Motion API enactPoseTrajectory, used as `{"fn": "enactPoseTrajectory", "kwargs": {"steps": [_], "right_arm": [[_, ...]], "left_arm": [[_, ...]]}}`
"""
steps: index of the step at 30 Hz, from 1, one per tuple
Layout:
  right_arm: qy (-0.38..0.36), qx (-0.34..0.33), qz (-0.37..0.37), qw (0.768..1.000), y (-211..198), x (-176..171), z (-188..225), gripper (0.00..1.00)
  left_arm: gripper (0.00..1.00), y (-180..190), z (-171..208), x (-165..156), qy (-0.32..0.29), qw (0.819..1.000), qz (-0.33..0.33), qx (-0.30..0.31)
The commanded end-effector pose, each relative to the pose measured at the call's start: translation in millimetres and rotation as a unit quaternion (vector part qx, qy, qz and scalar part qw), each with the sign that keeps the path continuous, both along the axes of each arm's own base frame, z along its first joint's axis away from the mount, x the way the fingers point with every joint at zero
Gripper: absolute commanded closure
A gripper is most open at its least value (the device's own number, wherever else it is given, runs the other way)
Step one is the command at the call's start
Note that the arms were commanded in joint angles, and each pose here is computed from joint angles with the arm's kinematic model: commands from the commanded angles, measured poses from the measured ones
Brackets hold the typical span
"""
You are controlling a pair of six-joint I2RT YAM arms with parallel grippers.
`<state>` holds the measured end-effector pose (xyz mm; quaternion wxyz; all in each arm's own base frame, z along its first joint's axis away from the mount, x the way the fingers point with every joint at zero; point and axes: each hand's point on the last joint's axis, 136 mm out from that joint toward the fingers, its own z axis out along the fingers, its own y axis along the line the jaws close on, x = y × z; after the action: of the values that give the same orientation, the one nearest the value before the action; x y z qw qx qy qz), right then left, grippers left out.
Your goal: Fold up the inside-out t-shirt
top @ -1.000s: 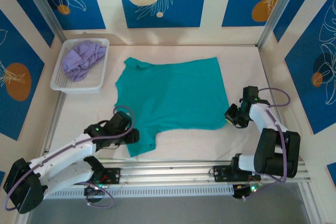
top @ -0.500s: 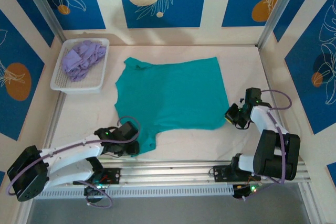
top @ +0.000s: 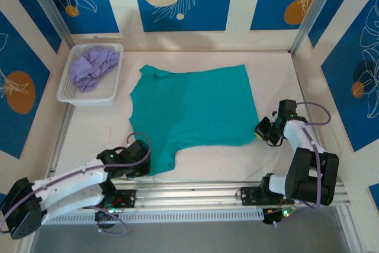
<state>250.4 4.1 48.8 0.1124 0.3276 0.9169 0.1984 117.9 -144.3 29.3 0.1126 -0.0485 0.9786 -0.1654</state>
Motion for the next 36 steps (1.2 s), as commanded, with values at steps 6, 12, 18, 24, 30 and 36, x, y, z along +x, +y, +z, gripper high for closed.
{"fn": "enactPoseTrajectory", "kwargs": {"steps": [6, 12, 18, 24, 30, 36], "right_arm": [[-0.059, 0.016, 0.007, 0.998, 1, 15, 27, 0.97], [-0.099, 0.033, 0.007, 0.994, 0, 43, 50, 0.95], [-0.109, 0.044, 0.008, 0.993, -1, 68, 54, 0.94], [-0.106, 0.029, 0.022, 0.994, 0, 89, 51, 0.93], [-0.104, 0.018, 0.033, 0.994, 2, 102, 49, 0.92], [-0.1, 0.009, 0.038, 0.994, 3, 114, 46, 0.92]], "left_arm": [[1.0, 11, 68, 48, -0.069, 0.993, 0.041, -0.087], [1.0, 18, 102, 96, -0.115, 0.985, 0.055, -0.113], [1.0, 18, 119, 145, -0.143, 0.976, 0.073, -0.145], [1.0, 23, 139, 181, -0.173, 0.969, 0.083, -0.157], [1.0, 32, 135, 193, -0.172, 0.971, 0.091, -0.142], [1.0, 42, 136, 210, -0.184, 0.968, 0.105, -0.135]]}}
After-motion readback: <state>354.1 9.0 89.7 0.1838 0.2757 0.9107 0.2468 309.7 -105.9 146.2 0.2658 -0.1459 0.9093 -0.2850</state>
